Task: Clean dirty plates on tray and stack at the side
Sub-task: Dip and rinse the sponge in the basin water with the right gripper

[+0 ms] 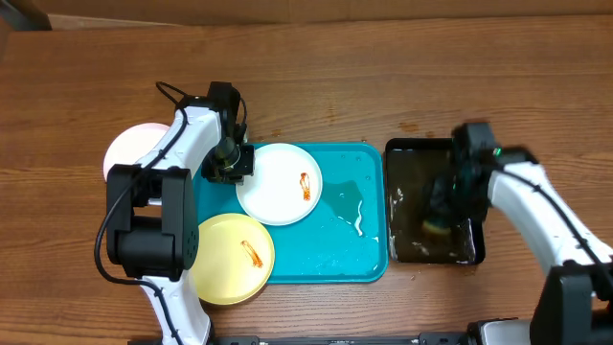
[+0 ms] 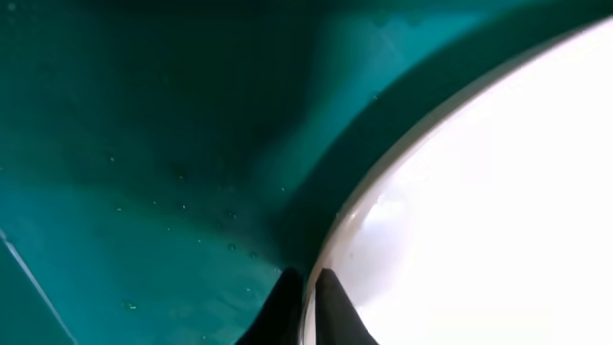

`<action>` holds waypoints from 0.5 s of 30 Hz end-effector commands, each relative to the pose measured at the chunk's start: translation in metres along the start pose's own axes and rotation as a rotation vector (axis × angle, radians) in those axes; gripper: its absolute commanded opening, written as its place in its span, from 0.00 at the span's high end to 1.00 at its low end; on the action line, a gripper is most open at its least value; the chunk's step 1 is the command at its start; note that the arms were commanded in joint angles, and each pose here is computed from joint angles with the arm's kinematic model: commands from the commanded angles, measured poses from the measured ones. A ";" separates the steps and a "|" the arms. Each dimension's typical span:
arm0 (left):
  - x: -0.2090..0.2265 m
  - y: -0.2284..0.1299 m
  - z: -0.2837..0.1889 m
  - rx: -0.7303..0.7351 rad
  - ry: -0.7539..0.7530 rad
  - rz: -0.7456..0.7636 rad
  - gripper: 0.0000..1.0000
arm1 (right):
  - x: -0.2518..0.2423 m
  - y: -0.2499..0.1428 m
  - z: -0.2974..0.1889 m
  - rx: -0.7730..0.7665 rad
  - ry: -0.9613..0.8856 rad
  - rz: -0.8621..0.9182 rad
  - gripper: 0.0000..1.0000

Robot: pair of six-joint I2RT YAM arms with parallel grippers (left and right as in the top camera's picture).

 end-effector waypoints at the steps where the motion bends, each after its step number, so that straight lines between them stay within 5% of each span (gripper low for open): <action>1: -0.001 0.001 0.005 0.003 -0.006 -0.032 0.96 | 0.013 0.008 -0.047 -0.118 0.044 -0.031 0.96; 15: -0.001 0.002 0.005 -0.004 -0.011 -0.031 0.96 | 0.004 0.001 -0.049 -0.085 -0.030 -0.006 0.96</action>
Point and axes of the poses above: each gripper's point midway between its finger pads, its own z axis out along the fingers, its own x axis along the line the jaws close on, y = z × x, the point moved 10 cm from there along -z, back along the fingers, and after that the axes turned 15 degrees about z, right-handed, at the moved point
